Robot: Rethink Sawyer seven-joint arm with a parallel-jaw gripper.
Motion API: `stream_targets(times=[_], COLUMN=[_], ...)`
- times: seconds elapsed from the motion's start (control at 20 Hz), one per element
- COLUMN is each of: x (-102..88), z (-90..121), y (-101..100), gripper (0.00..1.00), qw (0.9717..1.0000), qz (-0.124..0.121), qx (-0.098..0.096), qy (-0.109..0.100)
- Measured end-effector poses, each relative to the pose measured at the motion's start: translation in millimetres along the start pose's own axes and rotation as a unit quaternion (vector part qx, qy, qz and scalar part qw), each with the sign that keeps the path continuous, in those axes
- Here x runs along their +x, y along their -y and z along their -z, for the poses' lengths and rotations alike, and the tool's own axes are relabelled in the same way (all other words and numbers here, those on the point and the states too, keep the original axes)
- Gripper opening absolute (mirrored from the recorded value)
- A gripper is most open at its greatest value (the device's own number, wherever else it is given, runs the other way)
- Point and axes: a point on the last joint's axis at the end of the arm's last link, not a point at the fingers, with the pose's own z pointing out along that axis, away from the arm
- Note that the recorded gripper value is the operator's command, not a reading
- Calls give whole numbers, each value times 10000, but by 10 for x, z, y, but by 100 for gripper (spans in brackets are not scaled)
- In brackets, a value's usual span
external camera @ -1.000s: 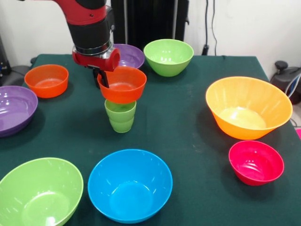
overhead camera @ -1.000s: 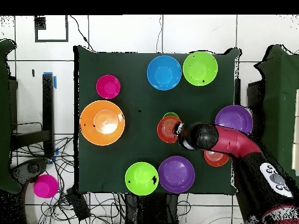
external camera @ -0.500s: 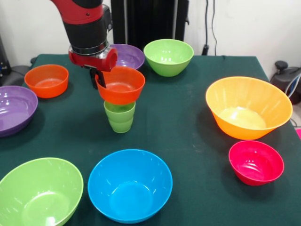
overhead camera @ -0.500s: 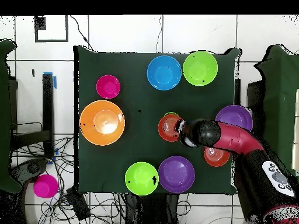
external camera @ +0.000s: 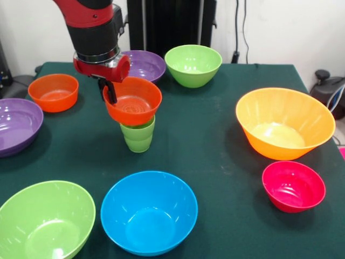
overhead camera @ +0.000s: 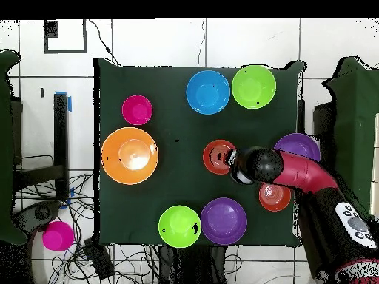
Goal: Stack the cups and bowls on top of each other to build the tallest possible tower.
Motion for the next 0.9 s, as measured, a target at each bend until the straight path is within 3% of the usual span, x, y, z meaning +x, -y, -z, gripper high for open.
stream_targets(times=[0.9], x=[-54], z=[21], y=[10], gripper=[0], qw=[10000], qz=[-10], qx=[8], qy=[50])
